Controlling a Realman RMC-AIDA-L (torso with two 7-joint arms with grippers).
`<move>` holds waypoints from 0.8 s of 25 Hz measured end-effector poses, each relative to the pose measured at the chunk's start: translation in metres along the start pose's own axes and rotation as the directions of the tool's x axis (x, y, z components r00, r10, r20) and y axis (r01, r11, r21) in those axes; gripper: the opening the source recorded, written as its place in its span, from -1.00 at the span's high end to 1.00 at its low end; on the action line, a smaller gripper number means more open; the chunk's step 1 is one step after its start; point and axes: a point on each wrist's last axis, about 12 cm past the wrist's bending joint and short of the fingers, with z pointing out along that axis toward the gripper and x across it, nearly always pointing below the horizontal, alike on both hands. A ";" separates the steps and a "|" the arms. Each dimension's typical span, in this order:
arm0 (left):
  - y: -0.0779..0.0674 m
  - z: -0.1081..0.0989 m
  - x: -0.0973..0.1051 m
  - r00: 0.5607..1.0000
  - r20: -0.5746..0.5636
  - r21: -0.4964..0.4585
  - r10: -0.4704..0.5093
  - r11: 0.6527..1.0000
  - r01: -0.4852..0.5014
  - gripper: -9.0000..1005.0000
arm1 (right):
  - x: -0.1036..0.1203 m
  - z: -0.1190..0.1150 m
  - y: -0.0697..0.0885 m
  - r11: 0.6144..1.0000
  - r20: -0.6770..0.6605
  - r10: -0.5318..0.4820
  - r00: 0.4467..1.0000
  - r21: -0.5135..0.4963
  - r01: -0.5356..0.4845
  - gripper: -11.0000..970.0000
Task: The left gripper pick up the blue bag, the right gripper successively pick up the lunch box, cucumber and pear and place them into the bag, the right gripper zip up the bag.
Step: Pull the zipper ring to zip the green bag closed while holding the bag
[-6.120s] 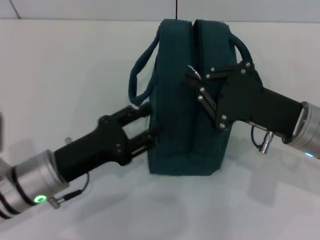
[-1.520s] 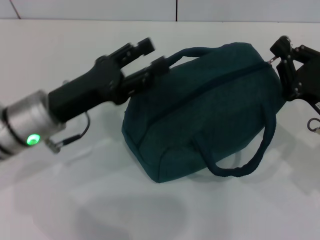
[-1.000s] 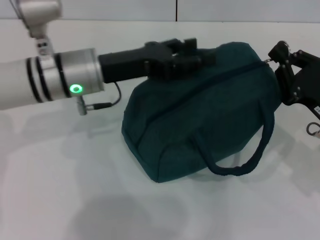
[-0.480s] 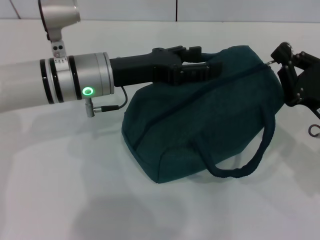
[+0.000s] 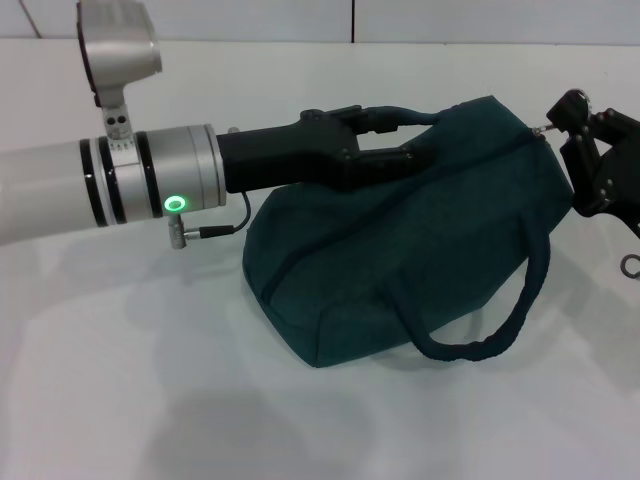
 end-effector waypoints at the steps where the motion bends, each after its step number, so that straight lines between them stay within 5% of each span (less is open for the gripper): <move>1: 0.000 0.000 0.001 1.000 0.001 -0.001 0.003 1.000 -0.003 -0.74 | 0.000 0.000 0.000 1.000 0.000 0.005 1.000 0.000 -0.005 0.94; 3: 0.000 -0.002 0.005 1.000 0.003 -0.006 0.010 1.000 -0.010 -0.74 | -0.001 0.000 0.000 1.000 0.005 0.016 1.000 -0.002 -0.016 0.94; 20: -0.003 -0.014 0.022 0.983 0.108 -0.047 0.148 0.988 -0.144 0.41 | -0.002 -0.003 -0.001 0.999 0.014 0.039 0.999 0.010 -0.040 0.94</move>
